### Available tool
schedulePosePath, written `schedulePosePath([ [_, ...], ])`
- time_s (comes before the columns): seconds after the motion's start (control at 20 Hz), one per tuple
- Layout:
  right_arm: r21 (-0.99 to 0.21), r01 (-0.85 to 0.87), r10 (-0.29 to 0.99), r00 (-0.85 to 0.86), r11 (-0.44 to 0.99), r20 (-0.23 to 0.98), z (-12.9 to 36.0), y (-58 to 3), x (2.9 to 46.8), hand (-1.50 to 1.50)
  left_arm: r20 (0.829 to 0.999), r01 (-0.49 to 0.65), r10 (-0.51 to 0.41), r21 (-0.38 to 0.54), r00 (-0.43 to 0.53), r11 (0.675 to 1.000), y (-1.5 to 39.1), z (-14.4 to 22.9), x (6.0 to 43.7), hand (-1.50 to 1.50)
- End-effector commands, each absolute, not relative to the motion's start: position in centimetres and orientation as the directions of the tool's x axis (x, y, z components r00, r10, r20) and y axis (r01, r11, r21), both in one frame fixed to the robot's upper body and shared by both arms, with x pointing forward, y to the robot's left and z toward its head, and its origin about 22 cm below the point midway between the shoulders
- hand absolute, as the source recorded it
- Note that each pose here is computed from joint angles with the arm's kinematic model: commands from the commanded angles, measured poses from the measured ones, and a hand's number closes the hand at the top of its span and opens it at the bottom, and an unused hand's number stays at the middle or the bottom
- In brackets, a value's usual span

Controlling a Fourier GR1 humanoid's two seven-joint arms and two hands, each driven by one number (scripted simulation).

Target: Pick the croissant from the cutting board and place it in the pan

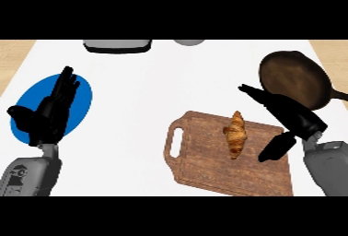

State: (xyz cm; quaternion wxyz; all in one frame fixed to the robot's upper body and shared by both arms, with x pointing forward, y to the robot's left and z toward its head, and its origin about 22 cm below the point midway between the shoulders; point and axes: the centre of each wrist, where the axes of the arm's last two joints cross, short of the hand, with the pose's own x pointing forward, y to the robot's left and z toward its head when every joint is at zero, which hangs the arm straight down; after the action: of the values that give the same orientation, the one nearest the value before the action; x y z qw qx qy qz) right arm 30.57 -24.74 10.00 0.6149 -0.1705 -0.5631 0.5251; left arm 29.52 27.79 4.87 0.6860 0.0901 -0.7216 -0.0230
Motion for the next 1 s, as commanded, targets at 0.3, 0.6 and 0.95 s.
schedulePosePath([
  [0.3, -0.821, -0.488, 0.877, -0.199, 0.298, 0.437, 8.3, -23.8, 31.7, -1.50, 0.987, -0.114, -0.154, 0.147, -0.050, 0.983, 26.7, 6.4, 29.8, 0.00],
  [0.6, -0.854, -0.495, 0.942, -0.180, 0.162, 0.283, 8.2, -21.1, 32.1, -1.50, 0.986, -0.102, -0.161, 0.155, -0.047, 0.983, 26.7, 5.1, 29.9, 0.00],
  [0.95, -0.832, -0.540, 0.954, -0.164, 0.125, 0.249, 5.1, -20.9, 32.8, -1.50, 0.987, -0.093, -0.152, 0.147, -0.047, 0.985, 28.1, 5.8, 28.3, 0.00],
])
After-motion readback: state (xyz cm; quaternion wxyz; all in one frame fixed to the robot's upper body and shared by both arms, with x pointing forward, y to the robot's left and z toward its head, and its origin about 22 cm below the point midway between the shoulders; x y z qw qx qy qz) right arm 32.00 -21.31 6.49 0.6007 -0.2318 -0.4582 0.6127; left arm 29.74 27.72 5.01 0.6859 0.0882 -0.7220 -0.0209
